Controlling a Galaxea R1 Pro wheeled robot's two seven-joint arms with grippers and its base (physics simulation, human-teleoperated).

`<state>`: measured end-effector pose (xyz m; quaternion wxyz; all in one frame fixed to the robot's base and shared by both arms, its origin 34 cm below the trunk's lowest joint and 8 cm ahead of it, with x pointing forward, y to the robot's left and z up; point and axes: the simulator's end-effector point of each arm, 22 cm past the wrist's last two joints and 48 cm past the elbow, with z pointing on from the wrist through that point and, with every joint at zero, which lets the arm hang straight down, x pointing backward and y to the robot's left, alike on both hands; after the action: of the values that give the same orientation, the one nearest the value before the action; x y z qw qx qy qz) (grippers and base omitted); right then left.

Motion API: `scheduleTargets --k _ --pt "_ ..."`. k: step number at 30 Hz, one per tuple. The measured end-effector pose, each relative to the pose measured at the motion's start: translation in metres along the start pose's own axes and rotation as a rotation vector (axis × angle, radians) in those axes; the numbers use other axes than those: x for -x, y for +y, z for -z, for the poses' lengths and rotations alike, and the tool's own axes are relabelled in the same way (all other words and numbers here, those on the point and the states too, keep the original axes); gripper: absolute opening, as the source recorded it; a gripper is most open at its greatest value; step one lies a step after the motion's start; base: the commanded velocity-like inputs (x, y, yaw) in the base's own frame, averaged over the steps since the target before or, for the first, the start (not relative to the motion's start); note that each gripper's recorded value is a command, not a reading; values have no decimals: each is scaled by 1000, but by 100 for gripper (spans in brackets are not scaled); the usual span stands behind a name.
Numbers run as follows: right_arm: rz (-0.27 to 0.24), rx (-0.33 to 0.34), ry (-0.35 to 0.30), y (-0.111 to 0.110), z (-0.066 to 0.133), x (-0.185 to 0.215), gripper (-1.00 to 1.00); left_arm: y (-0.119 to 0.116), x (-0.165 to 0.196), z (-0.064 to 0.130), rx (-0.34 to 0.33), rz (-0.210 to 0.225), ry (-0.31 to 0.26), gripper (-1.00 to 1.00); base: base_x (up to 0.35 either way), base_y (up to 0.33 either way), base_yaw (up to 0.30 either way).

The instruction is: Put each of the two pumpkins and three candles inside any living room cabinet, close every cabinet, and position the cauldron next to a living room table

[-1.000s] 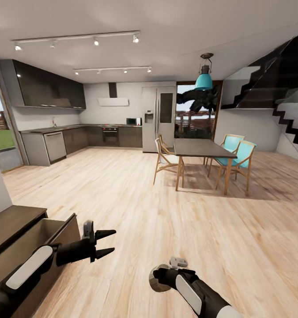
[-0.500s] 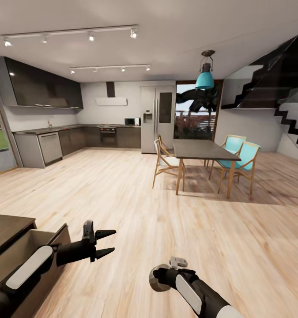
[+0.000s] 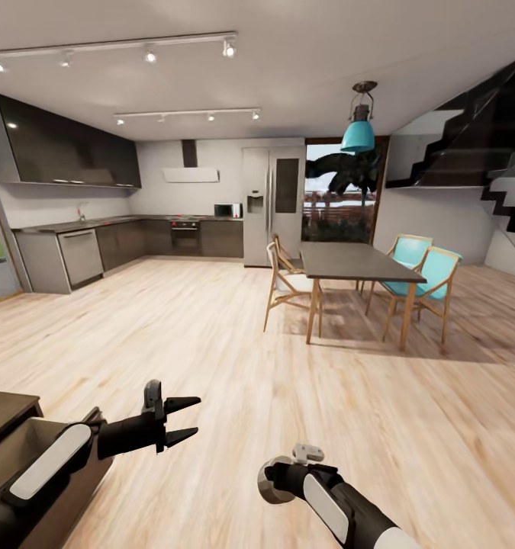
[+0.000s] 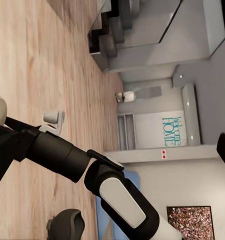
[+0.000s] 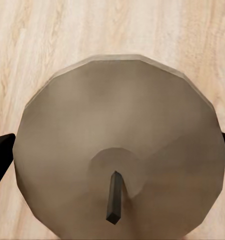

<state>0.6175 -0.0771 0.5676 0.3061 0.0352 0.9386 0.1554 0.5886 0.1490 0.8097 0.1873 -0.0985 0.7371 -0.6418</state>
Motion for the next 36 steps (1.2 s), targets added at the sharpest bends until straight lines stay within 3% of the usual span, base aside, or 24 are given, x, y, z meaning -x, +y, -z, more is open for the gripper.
scheduleTargets --k 17,36 --pt "6 -3 0 0 0 0 -100 1 -1 0 4 0 2 100 300 -159 14" --pt "8 -3 2 0 0 -1 -100 1 0 0 3 1 0 100 160 -273 275"
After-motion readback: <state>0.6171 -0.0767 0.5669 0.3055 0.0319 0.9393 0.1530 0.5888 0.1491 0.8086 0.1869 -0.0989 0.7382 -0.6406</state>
